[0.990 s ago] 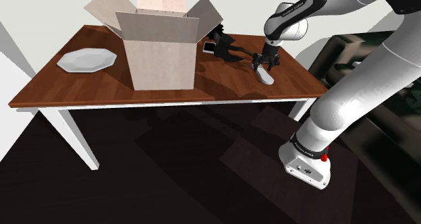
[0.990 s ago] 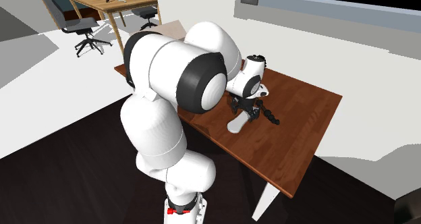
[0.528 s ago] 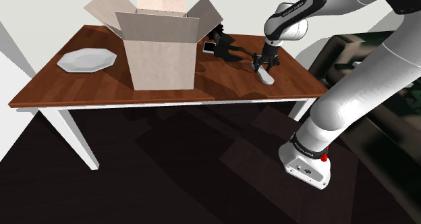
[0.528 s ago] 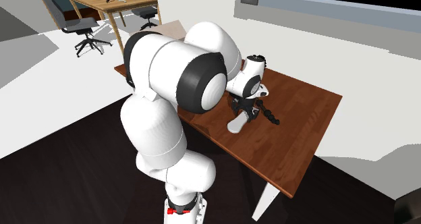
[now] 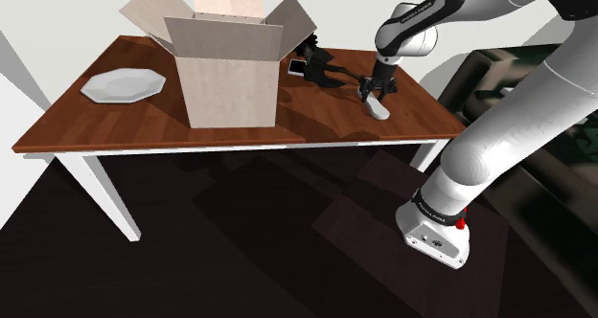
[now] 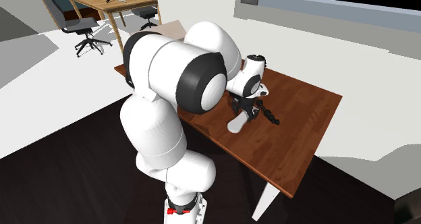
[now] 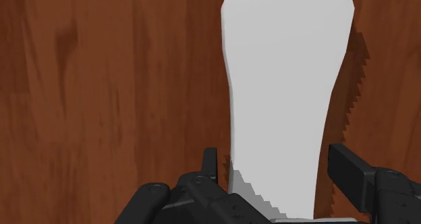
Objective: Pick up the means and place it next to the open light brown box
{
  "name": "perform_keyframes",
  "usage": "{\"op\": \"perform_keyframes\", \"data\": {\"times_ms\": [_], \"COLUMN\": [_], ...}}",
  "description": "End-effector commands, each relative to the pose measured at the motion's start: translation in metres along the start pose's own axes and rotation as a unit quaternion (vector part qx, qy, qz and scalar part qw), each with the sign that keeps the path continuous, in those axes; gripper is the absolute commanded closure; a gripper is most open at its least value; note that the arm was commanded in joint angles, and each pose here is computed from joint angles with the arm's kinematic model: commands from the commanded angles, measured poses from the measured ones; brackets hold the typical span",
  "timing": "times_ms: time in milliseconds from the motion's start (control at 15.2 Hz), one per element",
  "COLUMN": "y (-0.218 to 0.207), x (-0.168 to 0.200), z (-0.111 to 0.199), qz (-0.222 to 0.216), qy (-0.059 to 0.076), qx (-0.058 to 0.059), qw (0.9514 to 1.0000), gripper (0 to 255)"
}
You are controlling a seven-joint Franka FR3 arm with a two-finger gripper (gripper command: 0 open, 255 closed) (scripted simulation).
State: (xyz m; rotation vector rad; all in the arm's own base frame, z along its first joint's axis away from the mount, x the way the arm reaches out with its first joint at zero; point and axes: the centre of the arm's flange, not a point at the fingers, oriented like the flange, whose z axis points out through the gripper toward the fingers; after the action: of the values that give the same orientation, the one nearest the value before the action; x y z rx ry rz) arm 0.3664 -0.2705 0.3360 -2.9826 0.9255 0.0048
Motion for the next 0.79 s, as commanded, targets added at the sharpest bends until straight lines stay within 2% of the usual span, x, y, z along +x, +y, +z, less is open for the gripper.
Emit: {"op": "perform_keyframes", "data": {"times_ms": [0,726], "y": [0.0,-0.001], "x": [0.0,-0.001], "z": [-0.008,-0.066], "qz": [0.0,0.0], "qy": [0.0,0.0], "qx": [0.0,0.0], "qw": [1.0,1.0], "gripper": [255,255]}}
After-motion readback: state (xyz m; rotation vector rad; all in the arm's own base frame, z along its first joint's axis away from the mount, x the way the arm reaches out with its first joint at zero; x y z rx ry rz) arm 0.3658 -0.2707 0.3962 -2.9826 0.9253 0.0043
